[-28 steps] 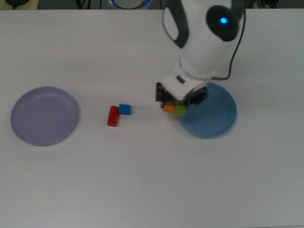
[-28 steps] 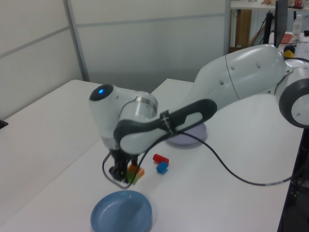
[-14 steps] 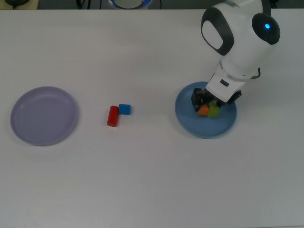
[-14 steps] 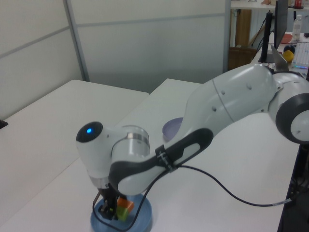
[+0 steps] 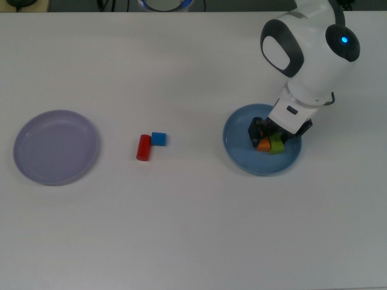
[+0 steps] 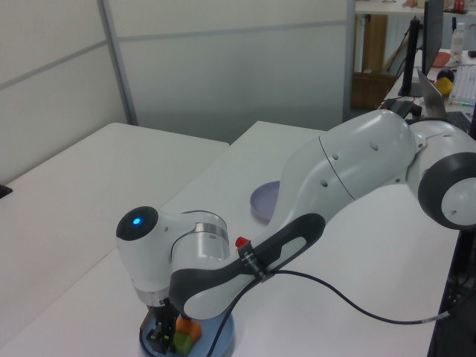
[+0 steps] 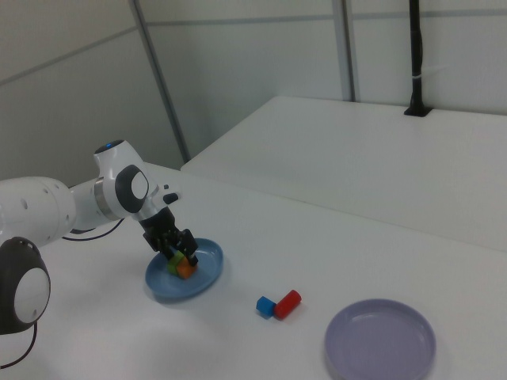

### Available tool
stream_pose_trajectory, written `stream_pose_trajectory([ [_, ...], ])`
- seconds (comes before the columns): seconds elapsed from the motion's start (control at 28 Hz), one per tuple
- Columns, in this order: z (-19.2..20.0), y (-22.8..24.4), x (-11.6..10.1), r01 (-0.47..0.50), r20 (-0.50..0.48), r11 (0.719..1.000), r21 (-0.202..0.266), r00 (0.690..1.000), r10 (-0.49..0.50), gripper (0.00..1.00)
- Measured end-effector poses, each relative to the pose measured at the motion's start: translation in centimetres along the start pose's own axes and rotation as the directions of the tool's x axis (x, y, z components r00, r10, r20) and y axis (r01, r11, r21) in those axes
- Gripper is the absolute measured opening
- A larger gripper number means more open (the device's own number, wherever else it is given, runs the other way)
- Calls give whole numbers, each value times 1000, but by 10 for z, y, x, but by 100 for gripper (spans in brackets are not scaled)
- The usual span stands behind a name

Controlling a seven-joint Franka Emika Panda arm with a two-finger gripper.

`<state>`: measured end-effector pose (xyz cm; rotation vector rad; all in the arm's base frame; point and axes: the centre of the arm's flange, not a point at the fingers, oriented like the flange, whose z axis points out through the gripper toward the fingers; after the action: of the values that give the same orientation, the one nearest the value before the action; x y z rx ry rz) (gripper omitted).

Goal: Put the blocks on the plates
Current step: 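Move the gripper to the red block and grasp it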

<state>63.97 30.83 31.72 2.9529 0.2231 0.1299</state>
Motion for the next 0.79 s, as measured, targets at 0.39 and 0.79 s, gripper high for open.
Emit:
stream_pose_trajectory([
  [0.39,-28,31,3,-55,20,998,-37,998,56,100],
  [0.79,-36,190,12,-255,95,958,-129,959,268,100],
])
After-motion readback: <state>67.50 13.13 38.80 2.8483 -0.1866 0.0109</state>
